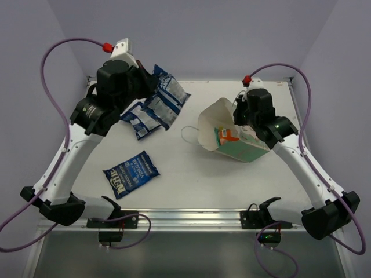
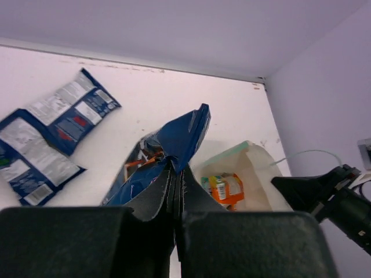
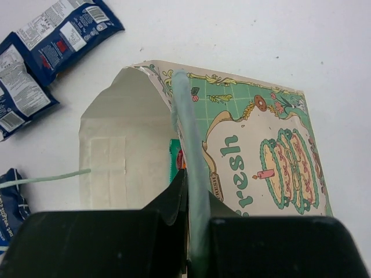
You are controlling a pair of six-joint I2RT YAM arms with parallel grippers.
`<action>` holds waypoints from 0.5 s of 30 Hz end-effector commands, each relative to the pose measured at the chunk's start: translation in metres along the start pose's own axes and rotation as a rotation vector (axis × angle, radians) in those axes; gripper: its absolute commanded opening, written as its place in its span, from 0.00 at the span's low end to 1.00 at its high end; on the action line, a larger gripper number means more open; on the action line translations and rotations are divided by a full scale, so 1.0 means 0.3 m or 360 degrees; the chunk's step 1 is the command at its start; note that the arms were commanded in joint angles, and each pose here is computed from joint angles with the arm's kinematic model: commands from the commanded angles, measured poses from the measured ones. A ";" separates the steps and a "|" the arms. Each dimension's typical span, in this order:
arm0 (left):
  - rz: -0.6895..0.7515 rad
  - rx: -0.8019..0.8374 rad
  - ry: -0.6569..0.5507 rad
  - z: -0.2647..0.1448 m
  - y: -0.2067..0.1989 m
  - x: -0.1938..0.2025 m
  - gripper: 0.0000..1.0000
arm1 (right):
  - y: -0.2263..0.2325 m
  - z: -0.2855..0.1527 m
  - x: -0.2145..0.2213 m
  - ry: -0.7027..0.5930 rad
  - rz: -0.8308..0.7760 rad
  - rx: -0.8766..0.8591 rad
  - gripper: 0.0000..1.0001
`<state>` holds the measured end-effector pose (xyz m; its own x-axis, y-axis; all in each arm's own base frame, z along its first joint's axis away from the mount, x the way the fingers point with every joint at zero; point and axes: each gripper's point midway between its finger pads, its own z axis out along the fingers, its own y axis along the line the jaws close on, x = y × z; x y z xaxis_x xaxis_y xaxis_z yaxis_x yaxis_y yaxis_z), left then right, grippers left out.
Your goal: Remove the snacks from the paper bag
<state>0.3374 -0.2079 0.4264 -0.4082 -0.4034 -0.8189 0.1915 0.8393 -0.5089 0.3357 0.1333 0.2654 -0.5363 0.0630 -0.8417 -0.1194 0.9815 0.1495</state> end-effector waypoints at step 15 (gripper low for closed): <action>0.0219 0.0058 0.0201 0.168 0.101 0.197 0.00 | -0.038 -0.102 -0.045 -0.0124 -0.0035 0.0001 0.00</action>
<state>0.3531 -0.1742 0.3583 -0.4576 -0.2109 -0.8638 0.1073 0.9513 -0.2891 0.3237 0.1217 0.2724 -0.5209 0.0535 -0.8519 -0.1205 0.9834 0.1354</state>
